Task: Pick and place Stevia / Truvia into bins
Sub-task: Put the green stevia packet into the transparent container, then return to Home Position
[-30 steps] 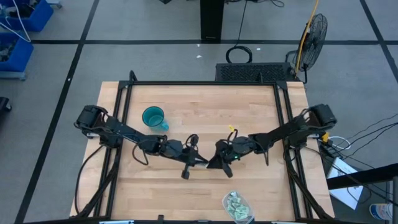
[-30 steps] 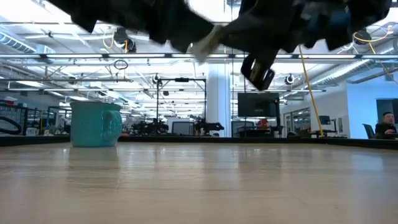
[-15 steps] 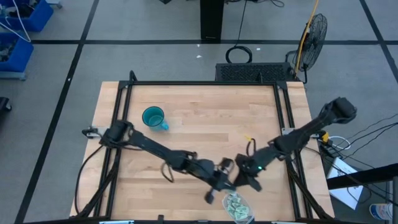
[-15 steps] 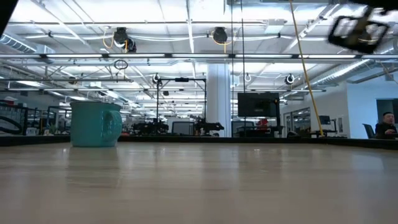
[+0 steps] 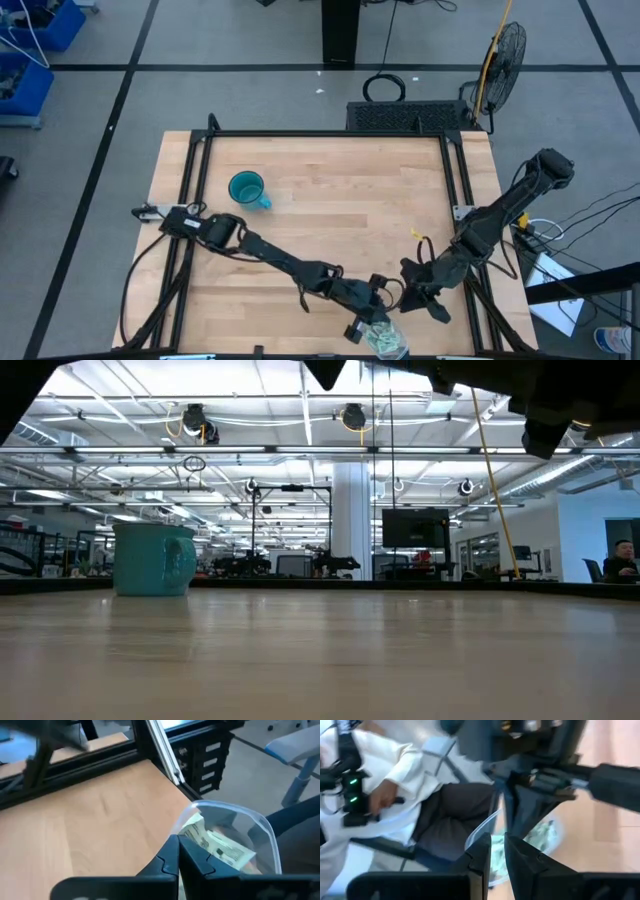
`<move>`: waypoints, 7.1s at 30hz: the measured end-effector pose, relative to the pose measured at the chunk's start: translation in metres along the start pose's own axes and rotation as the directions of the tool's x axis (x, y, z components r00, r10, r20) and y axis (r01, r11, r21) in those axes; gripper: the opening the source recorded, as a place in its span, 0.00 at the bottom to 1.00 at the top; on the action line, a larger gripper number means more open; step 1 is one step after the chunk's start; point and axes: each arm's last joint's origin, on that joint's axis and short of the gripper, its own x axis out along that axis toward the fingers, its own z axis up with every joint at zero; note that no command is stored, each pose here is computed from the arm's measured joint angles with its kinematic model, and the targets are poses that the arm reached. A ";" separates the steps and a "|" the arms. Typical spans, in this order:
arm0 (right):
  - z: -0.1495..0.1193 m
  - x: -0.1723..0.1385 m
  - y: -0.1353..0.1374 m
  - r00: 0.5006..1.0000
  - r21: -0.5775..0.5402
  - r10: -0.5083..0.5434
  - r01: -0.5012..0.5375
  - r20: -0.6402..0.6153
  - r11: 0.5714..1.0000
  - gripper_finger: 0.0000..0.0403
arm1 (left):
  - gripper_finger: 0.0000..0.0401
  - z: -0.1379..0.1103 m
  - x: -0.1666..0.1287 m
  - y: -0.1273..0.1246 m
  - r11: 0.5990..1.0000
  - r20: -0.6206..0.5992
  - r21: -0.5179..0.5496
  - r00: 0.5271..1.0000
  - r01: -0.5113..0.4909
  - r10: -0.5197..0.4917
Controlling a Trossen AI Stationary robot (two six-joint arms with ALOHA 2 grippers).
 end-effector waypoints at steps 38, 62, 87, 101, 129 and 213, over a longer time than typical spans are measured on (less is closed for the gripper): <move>0.026 -0.099 0.023 0.850 -0.592 0.516 -0.363 0.106 0.719 0.12 | 0.36 0.141 -0.415 0.019 0.731 -0.346 -0.056 0.700 -0.680 0.625; -0.060 -0.103 -0.110 0.748 -0.590 0.347 0.074 0.566 0.804 0.12 | 0.36 0.002 -0.485 0.008 0.610 0.027 -0.304 0.633 -0.732 0.773; -0.062 -0.104 -0.138 0.718 -0.368 -0.058 0.423 0.694 0.828 0.12 | 0.36 -0.060 -0.442 0.021 0.534 -0.034 -0.395 0.592 -0.748 0.805; -0.062 -0.104 -0.138 0.718 -0.370 -0.055 0.421 0.693 0.828 0.12 | 0.36 -0.113 -0.464 -0.013 0.590 0.147 -0.497 0.608 -0.636 0.780; -0.062 -0.104 -0.138 0.719 -0.370 -0.055 0.420 0.693 0.828 0.12 | 0.36 -0.178 -0.411 -0.026 0.916 0.418 -0.192 0.815 -0.352 0.401; -0.062 -0.104 -0.138 0.719 -0.370 -0.055 0.420 0.693 0.829 0.12 | 0.36 -0.189 -0.416 -0.029 0.875 0.331 -0.224 0.811 -0.429 0.482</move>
